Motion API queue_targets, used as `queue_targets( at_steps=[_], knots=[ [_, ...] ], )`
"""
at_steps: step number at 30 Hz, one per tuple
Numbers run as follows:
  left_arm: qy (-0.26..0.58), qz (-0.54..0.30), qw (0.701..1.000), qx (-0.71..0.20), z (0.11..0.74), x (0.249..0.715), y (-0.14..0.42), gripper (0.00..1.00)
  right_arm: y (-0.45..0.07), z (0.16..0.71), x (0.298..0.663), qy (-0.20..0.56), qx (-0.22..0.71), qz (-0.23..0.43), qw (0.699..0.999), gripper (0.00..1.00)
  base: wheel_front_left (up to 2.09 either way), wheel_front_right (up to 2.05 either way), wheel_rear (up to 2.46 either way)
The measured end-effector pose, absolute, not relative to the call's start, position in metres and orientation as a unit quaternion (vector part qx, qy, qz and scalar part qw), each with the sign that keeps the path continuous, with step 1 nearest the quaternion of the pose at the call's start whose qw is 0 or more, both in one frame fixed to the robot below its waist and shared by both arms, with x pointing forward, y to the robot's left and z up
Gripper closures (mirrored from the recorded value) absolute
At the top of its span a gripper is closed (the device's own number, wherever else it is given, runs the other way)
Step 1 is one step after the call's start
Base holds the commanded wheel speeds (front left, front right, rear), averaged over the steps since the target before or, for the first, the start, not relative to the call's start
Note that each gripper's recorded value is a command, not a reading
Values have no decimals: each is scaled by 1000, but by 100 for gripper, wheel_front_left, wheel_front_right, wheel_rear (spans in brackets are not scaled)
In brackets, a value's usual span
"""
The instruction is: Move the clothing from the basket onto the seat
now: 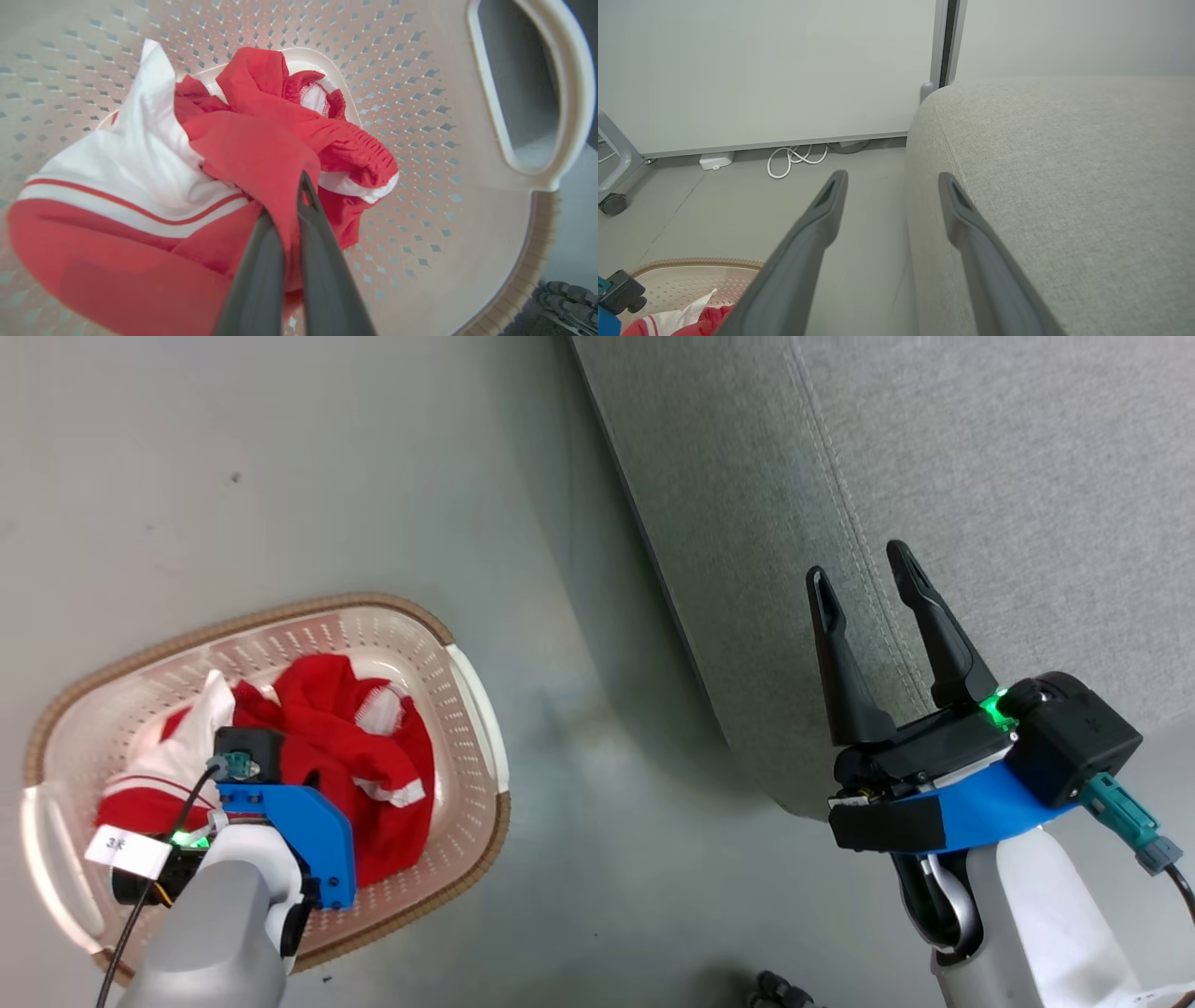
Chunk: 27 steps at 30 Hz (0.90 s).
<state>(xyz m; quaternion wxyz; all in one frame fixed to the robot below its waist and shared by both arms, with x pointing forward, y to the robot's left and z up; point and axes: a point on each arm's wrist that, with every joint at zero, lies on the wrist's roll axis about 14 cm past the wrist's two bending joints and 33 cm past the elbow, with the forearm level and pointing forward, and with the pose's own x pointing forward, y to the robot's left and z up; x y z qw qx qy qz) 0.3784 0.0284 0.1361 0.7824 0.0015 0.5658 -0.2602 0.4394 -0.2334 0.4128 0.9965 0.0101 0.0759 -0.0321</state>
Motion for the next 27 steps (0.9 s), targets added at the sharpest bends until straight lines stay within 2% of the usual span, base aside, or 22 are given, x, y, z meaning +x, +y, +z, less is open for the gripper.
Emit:
queue_targets(
  at_steps=[16,27],
  knots=[
    [446,-260,856,-14,241,392,25,100,-213,470,420,9,6,-6,1000,0,0,0,0],
    [305,-271,912,-36,343,412,12,100,-195,497,392,-24,16,14,1000,0,0,0,0]
  ],
)
